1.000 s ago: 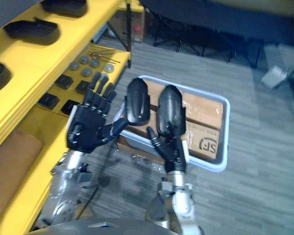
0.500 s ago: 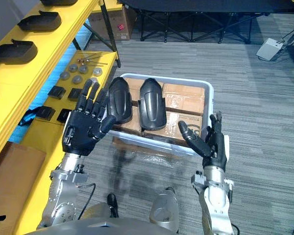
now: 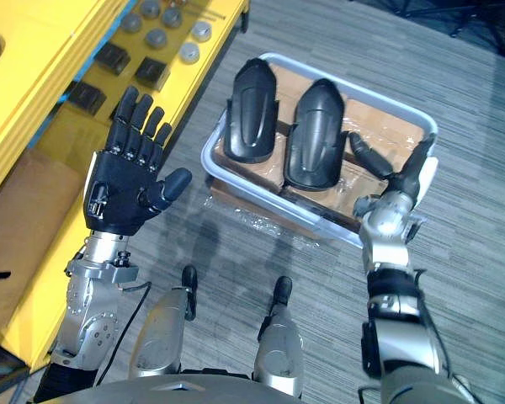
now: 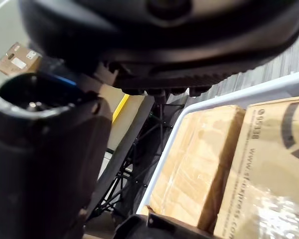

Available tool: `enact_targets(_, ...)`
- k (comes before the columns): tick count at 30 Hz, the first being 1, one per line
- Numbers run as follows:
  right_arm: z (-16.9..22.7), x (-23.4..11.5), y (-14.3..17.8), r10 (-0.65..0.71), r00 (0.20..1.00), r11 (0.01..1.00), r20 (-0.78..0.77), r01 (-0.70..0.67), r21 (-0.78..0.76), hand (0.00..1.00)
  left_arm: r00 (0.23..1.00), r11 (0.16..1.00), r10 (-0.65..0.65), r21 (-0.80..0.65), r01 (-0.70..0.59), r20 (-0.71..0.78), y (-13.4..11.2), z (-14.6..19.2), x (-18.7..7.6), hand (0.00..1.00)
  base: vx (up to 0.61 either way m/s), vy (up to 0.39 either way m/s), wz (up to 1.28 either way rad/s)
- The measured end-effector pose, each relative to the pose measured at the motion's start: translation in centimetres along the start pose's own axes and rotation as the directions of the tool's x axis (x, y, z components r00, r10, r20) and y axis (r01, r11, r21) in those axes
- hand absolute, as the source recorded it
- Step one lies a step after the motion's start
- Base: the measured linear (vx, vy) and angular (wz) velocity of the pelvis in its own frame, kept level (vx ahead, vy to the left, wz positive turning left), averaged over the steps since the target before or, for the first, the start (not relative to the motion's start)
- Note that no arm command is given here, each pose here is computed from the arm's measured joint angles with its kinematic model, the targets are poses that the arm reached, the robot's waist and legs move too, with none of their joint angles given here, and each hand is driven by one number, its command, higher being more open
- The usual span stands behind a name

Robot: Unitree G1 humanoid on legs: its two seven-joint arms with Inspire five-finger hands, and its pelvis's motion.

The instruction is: Walk over and take three plastic housings, then place them on the shelf

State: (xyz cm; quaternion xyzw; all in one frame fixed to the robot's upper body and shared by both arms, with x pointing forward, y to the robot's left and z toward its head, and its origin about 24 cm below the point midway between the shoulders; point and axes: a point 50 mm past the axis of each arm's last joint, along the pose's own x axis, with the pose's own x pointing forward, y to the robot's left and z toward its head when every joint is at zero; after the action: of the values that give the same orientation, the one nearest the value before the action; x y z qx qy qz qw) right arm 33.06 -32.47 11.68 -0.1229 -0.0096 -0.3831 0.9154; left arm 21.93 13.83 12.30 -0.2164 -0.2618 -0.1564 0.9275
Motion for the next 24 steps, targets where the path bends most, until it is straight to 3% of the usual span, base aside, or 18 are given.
enact_targets(8, 2.9, 3.0, -1.1, -0.086, 0.995, 0.996, -0.059, 0.085, -0.019, 1.0, 0.995, 0.998, 0.047, 0.047, -0.044, -0.083, 1.2, -2.0, 0.2, 1.0, -0.05, 0.037, 0.04)
enact_targets(18, 0.4, 4.4, -4.5, -0.142, 0.933, 0.97, -0.329, 0.064, -0.236, 1.0, 0.971, 0.984, 0.173, 0.068, -0.164, -0.164, 2.7, -3.9, -0.7, 1.0, -0.07, 0.023, 0.07)
enact_targets(19, 0.4, 4.4, -4.7, -0.149, 0.931, 0.968, -0.332, 0.069, -0.241, 0.0, 0.971, 0.983, 0.177, 0.069, -0.168, -0.163, 2.7, -4.0, -0.7, 1.0, -0.05, 0.002, 0.03)
enact_targets(24, 3.3, 5.8, -8.2, -0.272, 0.915, 0.946, -0.298, 0.197, -0.259, 0.0, 0.958, 0.974, 0.224, 0.079, -0.213, -0.181, 3.4, -5.0, -0.3, 1.0, -0.07, 0.009, 0.03)
